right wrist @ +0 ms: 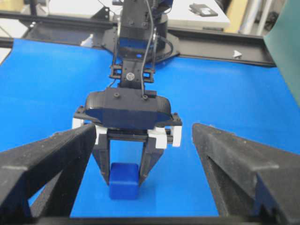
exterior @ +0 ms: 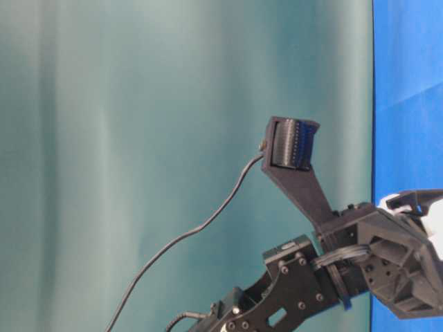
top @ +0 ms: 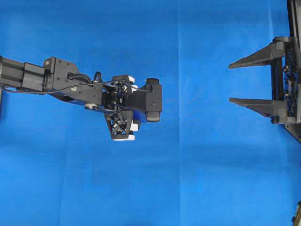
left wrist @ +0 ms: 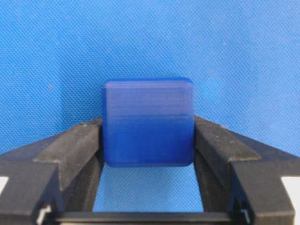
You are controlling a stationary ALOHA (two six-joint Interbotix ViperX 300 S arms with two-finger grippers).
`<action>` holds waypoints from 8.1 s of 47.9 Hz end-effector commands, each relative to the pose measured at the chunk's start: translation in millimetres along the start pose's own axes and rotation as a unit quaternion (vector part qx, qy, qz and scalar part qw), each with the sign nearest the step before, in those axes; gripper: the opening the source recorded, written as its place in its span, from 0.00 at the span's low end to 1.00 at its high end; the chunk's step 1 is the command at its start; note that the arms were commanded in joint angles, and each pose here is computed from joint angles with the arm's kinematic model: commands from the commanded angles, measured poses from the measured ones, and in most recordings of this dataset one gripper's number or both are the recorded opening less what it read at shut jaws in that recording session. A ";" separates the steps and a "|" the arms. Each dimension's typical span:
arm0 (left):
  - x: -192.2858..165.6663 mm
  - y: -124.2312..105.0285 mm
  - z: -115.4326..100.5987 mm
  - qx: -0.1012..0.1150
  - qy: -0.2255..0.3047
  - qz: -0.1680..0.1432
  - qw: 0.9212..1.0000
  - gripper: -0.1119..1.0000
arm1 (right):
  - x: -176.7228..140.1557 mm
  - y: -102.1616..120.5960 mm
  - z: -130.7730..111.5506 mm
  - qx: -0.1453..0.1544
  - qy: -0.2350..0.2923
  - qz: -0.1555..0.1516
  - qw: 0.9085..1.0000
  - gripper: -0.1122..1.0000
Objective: Handover the blue block to the right arm after grasping it with the left arm, then place it in the designated position.
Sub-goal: 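Close the left gripper on the blue cube and lift it, then rotate the left gripper to present the cube toward the right gripper, then move the open right gripper toward the cube held by the left gripper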
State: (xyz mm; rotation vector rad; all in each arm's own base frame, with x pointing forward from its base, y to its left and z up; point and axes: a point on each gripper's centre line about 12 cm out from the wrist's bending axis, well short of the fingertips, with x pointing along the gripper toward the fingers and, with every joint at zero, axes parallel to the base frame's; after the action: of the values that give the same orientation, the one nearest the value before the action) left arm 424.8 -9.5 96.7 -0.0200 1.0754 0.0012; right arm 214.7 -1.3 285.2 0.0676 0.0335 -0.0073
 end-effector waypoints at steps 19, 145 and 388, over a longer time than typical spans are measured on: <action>-51.4 -6.5 22.6 0.002 -0.017 -0.004 1.000 0.54 | 3.1 -0.1 9.6 0.002 -0.012 -0.001 1.000 0.95; -153.2 -6.9 70.1 0.001 0.020 0.002 1.000 0.54 | 4.4 -0.1 10.1 0.003 -0.006 -0.002 1.000 0.95; -229.3 -9.5 36.3 -0.005 -0.485 -0.036 0.874 0.54 | 93.0 22.4 40.7 -0.537 -0.032 0.072 0.840 0.94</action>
State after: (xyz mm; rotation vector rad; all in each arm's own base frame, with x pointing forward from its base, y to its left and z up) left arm 350.6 -15.4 303.6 -0.0582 0.1011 -0.0430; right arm 294.7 16.8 312.1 -1.0664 -0.0145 0.1685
